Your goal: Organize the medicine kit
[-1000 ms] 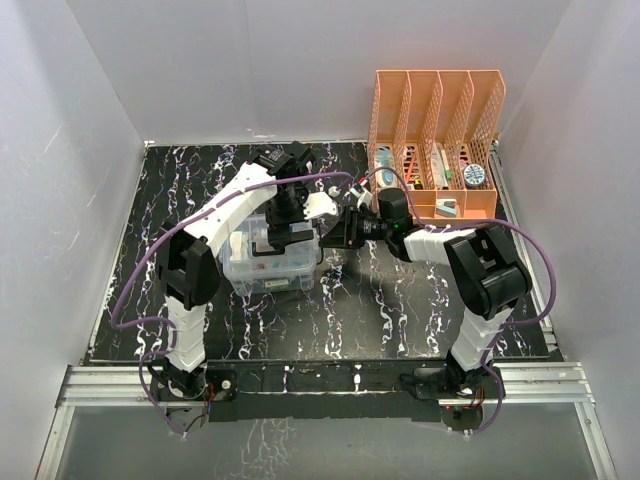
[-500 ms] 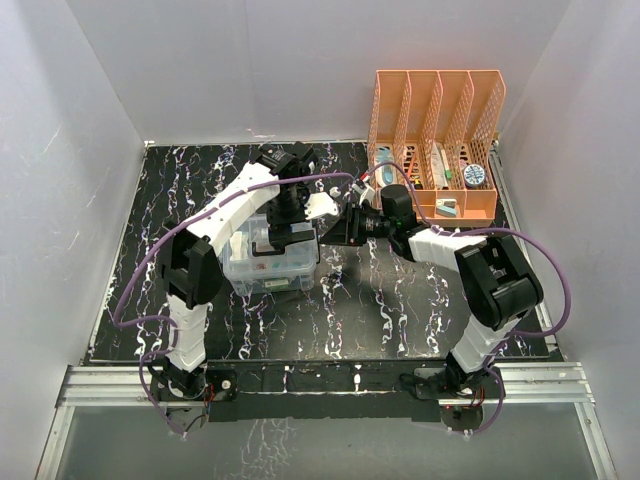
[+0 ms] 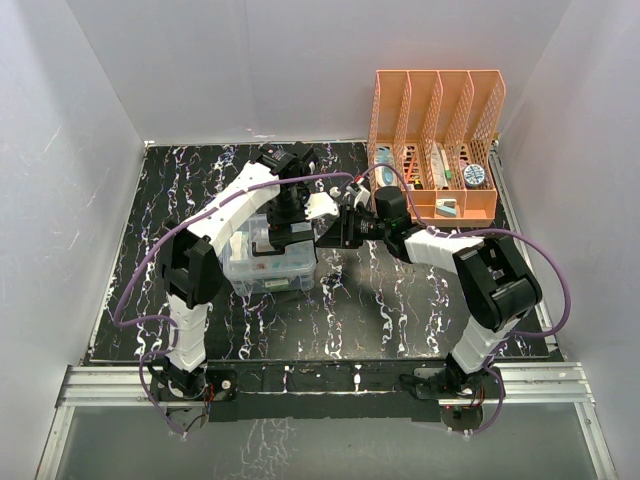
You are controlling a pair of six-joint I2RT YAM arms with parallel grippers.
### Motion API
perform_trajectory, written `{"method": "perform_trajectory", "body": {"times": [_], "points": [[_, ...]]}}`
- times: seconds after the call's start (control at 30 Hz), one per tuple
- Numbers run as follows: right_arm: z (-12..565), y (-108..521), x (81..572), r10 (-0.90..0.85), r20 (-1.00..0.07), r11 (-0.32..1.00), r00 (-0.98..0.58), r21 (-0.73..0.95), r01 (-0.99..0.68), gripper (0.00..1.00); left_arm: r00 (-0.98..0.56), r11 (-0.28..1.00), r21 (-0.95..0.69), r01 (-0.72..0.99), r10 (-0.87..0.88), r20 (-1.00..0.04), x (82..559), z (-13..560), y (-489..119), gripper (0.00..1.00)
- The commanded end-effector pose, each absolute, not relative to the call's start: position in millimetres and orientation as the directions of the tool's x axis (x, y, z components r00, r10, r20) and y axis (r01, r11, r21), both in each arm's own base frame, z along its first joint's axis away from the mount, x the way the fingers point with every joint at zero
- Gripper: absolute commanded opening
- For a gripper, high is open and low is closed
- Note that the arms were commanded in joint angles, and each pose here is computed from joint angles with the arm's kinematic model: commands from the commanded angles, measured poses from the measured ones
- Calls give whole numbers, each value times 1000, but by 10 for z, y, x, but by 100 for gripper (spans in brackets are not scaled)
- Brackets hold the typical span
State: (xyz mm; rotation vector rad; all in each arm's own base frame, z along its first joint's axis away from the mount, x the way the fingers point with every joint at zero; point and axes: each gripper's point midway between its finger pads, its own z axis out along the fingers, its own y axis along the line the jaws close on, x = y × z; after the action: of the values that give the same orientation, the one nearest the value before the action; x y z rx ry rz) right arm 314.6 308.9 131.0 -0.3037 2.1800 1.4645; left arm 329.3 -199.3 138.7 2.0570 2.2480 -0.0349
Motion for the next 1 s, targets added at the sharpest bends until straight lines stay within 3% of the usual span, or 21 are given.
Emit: {"method": "perform_trajectory", "body": {"times": [0.0,0.27,0.57,0.7,0.87,0.97], "points": [[1544,3299,3164,74,-576,366,-814,775,-515,34,-113,102,-69,992,976,-184,3345,620,-2451,96],[1564,3093,3184,87,-598,454,-797,736,-502,42,-166,175,5,985,944,-285,3493,1032,-2523,96],[1804,2500,3490,132,-678,630,-723,621,-466,53,-251,349,114,930,832,-496,3723,2242,-2404,98],[2260,2405,3652,102,-748,691,-655,527,-494,54,-361,503,85,860,717,-596,3863,2709,-1986,98],[2726,2639,3742,42,-791,696,-610,461,-551,41,-478,678,60,732,574,-665,3874,3033,-1116,99],[2799,3098,3662,-91,-817,679,-570,368,-635,47,-524,739,62,671,532,-665,3733,3010,-512,99]]}}
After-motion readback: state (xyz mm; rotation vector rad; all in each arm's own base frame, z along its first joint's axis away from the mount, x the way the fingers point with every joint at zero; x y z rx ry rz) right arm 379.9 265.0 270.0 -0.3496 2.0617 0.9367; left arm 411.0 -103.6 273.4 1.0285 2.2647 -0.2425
